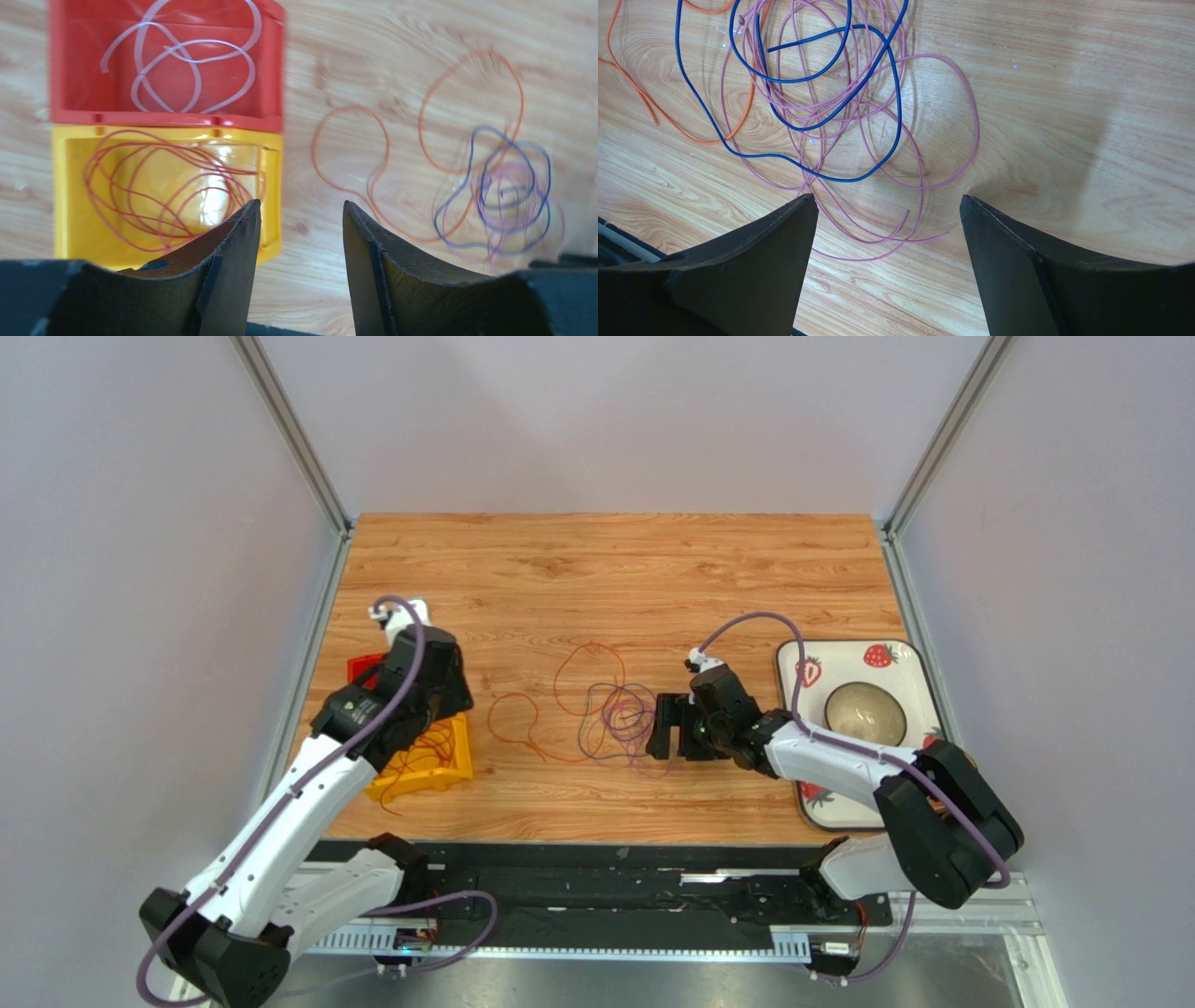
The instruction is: Untangle the cables
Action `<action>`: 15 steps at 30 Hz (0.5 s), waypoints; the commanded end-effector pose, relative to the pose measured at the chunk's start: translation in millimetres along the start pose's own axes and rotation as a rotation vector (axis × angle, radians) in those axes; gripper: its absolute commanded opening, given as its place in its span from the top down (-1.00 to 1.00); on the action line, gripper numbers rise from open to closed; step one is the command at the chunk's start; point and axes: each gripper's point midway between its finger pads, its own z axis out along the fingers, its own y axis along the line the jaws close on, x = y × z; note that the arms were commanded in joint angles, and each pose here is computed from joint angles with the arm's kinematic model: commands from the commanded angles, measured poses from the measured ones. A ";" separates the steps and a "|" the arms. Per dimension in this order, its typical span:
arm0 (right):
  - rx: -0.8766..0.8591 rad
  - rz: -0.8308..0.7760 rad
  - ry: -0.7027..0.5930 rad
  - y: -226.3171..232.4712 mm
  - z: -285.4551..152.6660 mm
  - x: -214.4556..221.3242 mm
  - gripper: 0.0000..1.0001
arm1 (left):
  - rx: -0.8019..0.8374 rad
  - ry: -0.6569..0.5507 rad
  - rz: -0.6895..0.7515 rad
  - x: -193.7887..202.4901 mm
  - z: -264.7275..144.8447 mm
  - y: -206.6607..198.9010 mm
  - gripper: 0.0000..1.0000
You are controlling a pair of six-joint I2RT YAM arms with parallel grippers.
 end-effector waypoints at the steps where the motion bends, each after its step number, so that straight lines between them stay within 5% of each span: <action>1: 0.047 0.002 0.070 -11.0 2.6 17.0 -0.65 | 0.098 0.021 0.090 17.9 3.2 -38.7 -0.11; 6: 0.052 0.016 0.025 -12.6 -5.1 11.7 -0.64 | 0.327 0.105 0.141 59.1 14.2 -100.3 -0.09; 15: 0.057 0.047 -0.089 -17.1 -21.5 0.4 -0.64 | 0.438 0.183 0.236 112.1 49.2 -156.5 -0.06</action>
